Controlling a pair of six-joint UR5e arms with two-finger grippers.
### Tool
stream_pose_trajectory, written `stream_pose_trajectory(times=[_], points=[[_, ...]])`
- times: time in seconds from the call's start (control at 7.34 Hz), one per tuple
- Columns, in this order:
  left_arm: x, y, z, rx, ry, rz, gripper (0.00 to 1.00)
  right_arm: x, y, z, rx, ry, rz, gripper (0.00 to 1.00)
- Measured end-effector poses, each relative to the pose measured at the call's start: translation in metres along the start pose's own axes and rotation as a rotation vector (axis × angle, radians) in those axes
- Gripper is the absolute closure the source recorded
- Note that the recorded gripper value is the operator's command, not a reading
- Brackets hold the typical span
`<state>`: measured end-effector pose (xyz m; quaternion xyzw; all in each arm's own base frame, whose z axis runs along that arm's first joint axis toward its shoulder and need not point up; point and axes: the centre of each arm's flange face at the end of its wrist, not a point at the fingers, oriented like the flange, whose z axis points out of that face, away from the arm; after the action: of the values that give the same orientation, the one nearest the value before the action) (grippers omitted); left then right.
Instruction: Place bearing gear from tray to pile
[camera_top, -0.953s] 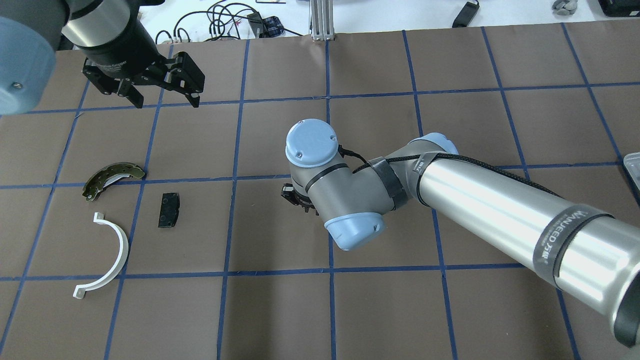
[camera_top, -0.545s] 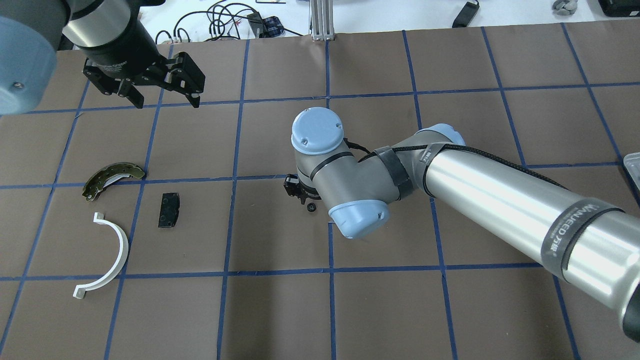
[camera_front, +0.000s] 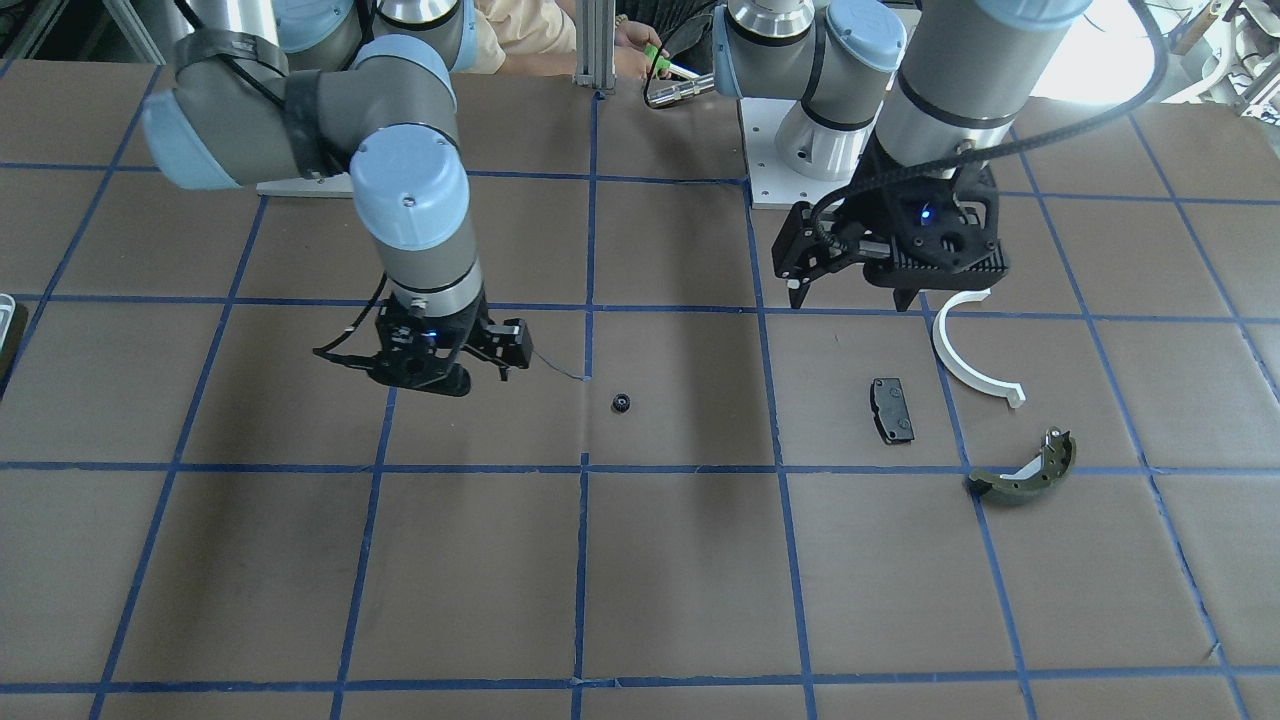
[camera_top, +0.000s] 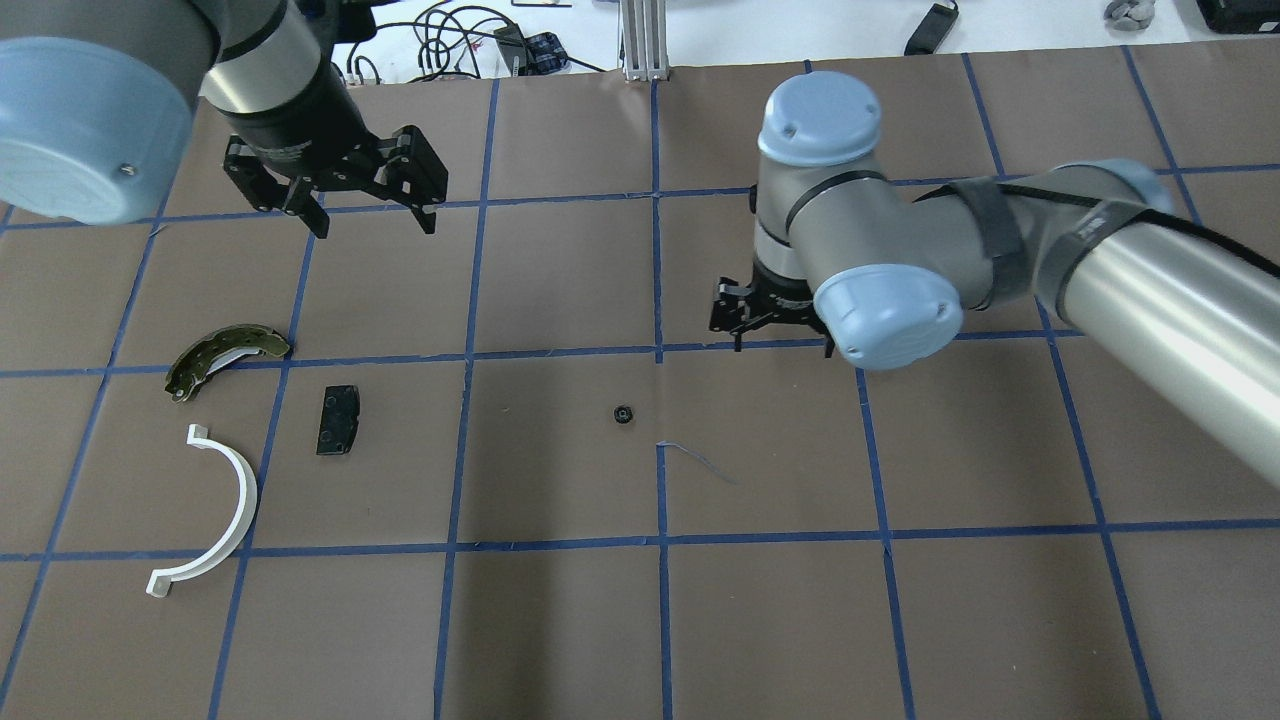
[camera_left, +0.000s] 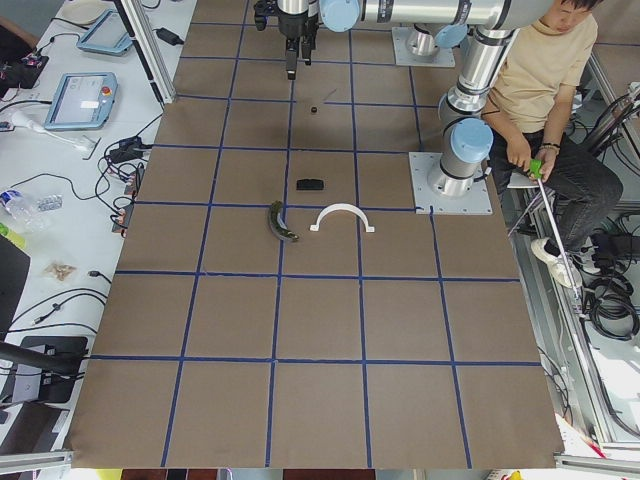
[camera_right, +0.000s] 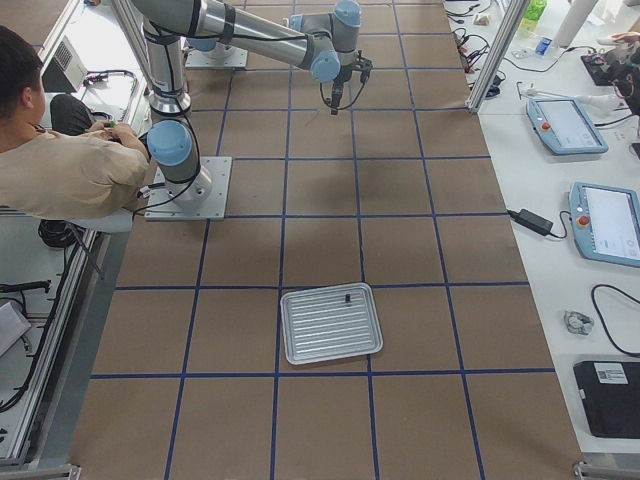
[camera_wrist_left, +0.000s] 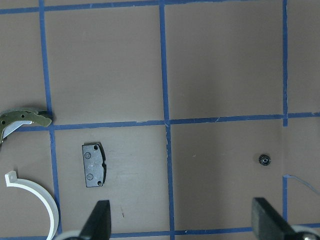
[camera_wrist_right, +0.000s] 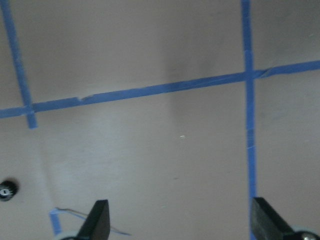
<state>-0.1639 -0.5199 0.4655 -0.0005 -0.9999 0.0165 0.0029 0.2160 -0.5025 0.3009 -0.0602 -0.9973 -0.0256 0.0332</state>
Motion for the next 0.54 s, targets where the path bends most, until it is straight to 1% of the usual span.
stream_pose_trajectory(times=[0.14,0.27,0.41,0.54], points=[[0.028,-0.002,0.025,-0.003,-0.001,-0.009,0.0,0.046,-0.014,-0.01,0.008,0.044,-0.012,0.0],[0.055,0.001,0.053,-0.011,-0.004,-0.016,0.0,0.084,-0.026,-0.016,0.012,0.072,-0.001,0.0],[0.084,0.009,0.081,-0.02,-0.006,-0.025,0.0,0.122,-0.038,-0.018,0.012,0.089,0.015,0.0],[0.11,0.02,0.112,-0.03,-0.005,-0.032,0.0,0.168,-0.049,-0.016,0.0,0.091,0.026,0.0]])
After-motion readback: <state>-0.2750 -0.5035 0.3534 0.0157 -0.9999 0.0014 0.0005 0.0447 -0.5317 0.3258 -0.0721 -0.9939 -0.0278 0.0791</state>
